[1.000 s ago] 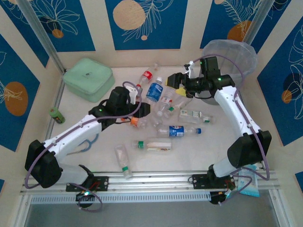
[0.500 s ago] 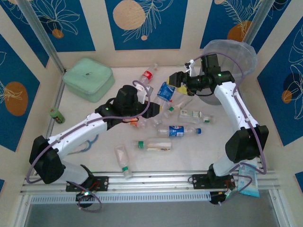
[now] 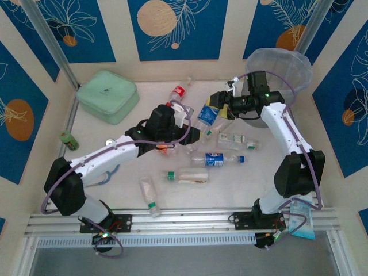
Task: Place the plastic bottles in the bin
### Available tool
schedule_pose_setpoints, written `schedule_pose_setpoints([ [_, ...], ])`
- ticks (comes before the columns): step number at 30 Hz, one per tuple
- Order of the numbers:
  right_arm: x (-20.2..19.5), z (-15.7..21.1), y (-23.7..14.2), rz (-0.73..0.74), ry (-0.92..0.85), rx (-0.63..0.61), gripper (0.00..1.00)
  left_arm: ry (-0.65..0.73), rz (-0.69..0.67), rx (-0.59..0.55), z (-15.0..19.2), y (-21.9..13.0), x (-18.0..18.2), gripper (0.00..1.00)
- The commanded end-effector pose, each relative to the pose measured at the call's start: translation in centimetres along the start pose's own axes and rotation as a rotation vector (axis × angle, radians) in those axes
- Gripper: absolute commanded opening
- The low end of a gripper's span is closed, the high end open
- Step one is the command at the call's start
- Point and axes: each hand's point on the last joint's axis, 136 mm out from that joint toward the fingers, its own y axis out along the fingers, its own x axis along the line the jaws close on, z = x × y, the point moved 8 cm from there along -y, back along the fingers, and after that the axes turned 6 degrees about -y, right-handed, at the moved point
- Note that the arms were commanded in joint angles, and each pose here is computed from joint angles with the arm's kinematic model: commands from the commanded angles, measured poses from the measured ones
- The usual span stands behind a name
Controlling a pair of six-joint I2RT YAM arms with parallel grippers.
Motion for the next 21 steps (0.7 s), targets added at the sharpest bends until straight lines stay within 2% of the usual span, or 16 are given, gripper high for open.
schedule_pose_setpoints([
  [1, 0.0, 0.2, 0.2, -0.022, 0.027, 0.009, 0.62, 0.054, 0.028, -0.03, -1.1, 0.4, -0.8, 0.29],
  [5, 0.5, -0.3, -0.7, 0.015, 0.004, -0.024, 0.53, 0.047, -0.096, -0.09, -1.5, 0.1, 0.3, 0.43],
  [6, 0.7, -0.5, -0.9, 0.024, -0.006, -0.035, 0.51, 0.044, -0.105, -0.106, -1.5, 0.0, 0.4, 0.49],
  [10, 1.5, -1.8, -2.5, 0.081, -0.061, -0.104, 0.49, 0.035, -0.117, -0.171, -1.5, -1.3, 0.4, 0.89],
  [12, 2.2, -2.7, -3.8, 0.115, -0.102, -0.161, 0.48, 0.031, -0.133, -0.179, -1.2, -2.0, 0.5, 1.0],
  [14, 3.1, -3.7, -5.7, 0.184, -0.165, -0.251, 0.48, 0.011, -0.183, -0.168, -0.4, -2.7, 1.2, 1.0],
  [16, 3.8, -4.7, -7.9, 0.289, -0.232, -0.36, 0.43, -0.014, -0.24, -0.144, 0.3, -3.3, 2.0, 1.0],
  [21, 5.5, -6.9, -13.8, 0.523, -0.368, -0.644, 0.22, -0.079, -0.377, -0.07, 2.1, -3.8, 4.1, 1.0],
])
